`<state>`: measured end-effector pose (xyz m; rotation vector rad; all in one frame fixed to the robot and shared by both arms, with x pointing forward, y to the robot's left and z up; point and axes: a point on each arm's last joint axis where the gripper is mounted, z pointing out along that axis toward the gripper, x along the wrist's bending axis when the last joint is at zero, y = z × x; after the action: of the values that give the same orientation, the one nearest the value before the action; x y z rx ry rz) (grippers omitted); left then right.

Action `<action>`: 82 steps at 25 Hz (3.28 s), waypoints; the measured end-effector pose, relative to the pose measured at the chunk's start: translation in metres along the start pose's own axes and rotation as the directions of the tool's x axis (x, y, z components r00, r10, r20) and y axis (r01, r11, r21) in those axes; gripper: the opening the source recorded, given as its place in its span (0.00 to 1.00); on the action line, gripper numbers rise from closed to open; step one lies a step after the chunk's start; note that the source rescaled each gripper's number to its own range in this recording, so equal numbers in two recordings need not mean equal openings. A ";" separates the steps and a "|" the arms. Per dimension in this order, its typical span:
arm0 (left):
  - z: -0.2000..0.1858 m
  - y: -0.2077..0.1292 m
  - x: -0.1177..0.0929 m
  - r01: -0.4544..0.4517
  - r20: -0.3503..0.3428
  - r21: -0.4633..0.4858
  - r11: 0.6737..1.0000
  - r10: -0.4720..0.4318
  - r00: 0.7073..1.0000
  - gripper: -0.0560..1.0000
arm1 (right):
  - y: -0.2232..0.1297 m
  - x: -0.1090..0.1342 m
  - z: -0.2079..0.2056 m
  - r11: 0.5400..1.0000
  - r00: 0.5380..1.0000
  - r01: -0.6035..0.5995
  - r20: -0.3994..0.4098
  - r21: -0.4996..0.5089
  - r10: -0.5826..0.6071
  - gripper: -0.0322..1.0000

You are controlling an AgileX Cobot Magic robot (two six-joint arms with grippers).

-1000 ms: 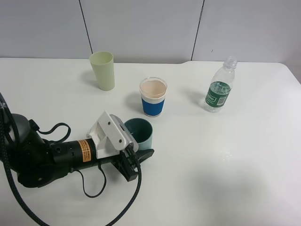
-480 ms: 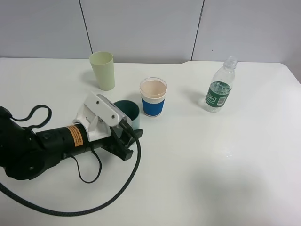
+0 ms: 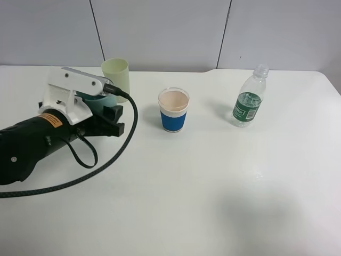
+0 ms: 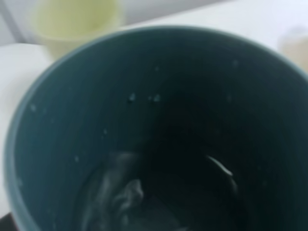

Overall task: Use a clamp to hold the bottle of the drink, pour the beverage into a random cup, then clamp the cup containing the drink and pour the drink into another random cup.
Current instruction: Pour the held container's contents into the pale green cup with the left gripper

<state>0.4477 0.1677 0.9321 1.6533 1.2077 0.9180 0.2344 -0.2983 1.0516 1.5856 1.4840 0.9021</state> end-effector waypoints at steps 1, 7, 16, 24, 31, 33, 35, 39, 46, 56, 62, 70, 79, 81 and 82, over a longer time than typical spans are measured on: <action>-0.002 0.002 0.003 -0.003 -0.032 -0.001 1.000 0.003 0.999 0.06 | 0.000 0.000 0.000 1.000 1.000 0.000 0.000 0.000 0.000 0.88; -0.011 0.015 0.013 0.047 -0.105 -0.033 0.998 -0.050 0.993 0.06 | 0.000 0.000 0.000 1.000 1.000 0.000 0.000 0.000 0.000 0.88; -0.004 0.019 0.032 0.142 -0.143 0.017 0.990 -0.138 0.980 0.06 | 0.000 0.000 0.000 1.000 1.000 0.000 0.000 0.000 0.000 0.88; 0.021 0.045 0.080 0.151 -0.193 0.032 0.988 -0.142 0.971 0.06 | 0.000 0.000 0.000 1.000 1.000 0.000 0.000 0.000 0.000 0.88; 0.038 0.063 0.108 0.053 -0.236 0.051 0.997 -0.040 0.971 0.06 | 0.000 0.000 0.000 1.000 1.000 0.000 0.000 0.000 0.000 0.88; 0.045 0.062 0.114 0.014 -0.243 0.083 0.996 0.007 0.970 0.06 | 0.000 0.000 0.000 1.000 1.000 0.000 0.000 0.000 0.000 0.88; 0.052 0.063 0.117 -0.036 -0.241 0.115 0.993 0.063 0.969 0.06 | 0.000 0.000 0.000 1.000 1.000 0.000 0.000 0.000 0.000 0.88; 0.071 0.066 0.117 -0.149 -0.211 0.182 0.972 0.186 0.960 0.06 | 0.000 0.000 0.000 1.000 1.000 0.000 0.000 0.000 0.000 0.88; 0.099 0.077 0.117 -0.298 -0.156 0.224 0.928 0.336 0.929 0.06 | 0.000 0.000 0.000 1.000 1.000 0.000 0.000 0.000 0.000 0.88; 0.126 0.086 0.121 -0.428 -0.146 0.245 0.870 0.470 0.871 0.06 | 0.000 0.000 0.000 1.000 1.000 0.000 0.000 0.000 0.000 0.88; 0.140 0.089 0.115 -0.526 -0.141 0.256 0.811 0.569 0.810 0.06 | 0.000 0.000 0.000 1.000 1.000 0.000 0.000 0.000 0.000 0.88; 0.155 0.085 0.102 -0.660 -0.131 0.286 0.695 0.711 0.691 0.06 | 0.000 0.000 0.000 1.000 1.000 0.000 0.000 0.000 0.000 0.88; 0.159 0.081 0.101 -0.716 -0.131 0.306 0.627 0.773 0.620 0.06 | 0.000 0.000 0.000 1.000 1.000 0.000 0.000 0.000 0.000 0.88; 0.159 0.082 0.101 -0.735 -0.126 0.305 0.606 0.791 0.599 0.06 | 0.000 0.000 0.000 1.000 1.000 0.000 0.000 0.000 0.000 0.88; 0.159 0.082 0.101 -0.742 -0.125 0.304 0.598 0.797 0.591 0.06 | 0.000 0.000 0.000 1.000 1.000 0.000 0.000 0.000 0.000 0.88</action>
<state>0.6448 0.2176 0.9601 2.3788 0.7000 1.6182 0.2344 -0.2983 1.0516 1.5856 1.4840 0.9021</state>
